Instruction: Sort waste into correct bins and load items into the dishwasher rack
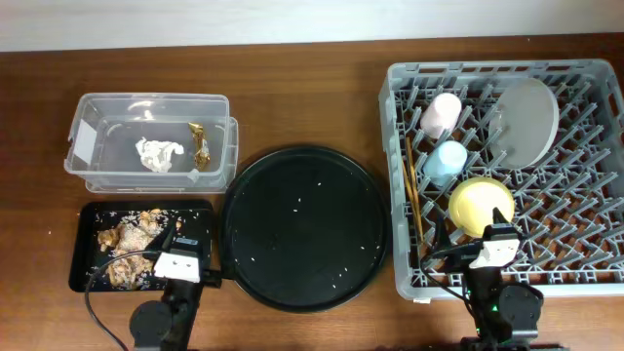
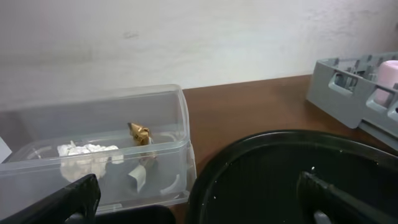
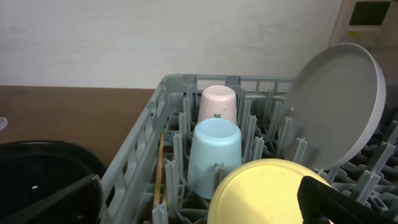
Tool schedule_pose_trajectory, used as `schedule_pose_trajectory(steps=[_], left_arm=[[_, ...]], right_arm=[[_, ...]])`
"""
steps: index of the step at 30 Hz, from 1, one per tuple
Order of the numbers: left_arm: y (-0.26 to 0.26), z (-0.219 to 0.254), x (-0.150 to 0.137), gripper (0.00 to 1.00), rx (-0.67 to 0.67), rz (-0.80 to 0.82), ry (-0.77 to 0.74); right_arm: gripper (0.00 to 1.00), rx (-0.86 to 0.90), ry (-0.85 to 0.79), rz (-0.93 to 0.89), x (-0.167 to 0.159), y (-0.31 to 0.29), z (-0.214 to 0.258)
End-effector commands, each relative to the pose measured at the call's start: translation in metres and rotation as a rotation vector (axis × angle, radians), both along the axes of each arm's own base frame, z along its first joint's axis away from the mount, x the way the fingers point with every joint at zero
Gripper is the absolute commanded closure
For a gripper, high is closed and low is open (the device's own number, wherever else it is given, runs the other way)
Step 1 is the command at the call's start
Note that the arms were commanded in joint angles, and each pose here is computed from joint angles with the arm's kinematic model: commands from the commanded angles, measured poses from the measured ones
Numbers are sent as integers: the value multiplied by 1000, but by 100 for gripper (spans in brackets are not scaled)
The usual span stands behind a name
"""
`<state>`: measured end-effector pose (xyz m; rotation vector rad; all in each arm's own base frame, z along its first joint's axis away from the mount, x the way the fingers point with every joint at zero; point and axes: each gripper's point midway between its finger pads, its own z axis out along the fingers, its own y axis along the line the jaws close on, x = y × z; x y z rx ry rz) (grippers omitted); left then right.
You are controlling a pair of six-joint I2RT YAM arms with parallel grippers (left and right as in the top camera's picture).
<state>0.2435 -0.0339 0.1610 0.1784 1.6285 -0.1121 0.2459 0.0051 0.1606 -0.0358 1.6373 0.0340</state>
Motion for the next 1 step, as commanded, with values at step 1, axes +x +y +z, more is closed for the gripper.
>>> schedule_pose_trajectory(steps=[1], left_arm=[[1, -1, 0, 0, 17, 6, -4]], right_arm=[[2, -6, 2, 4, 0, 1, -3]])
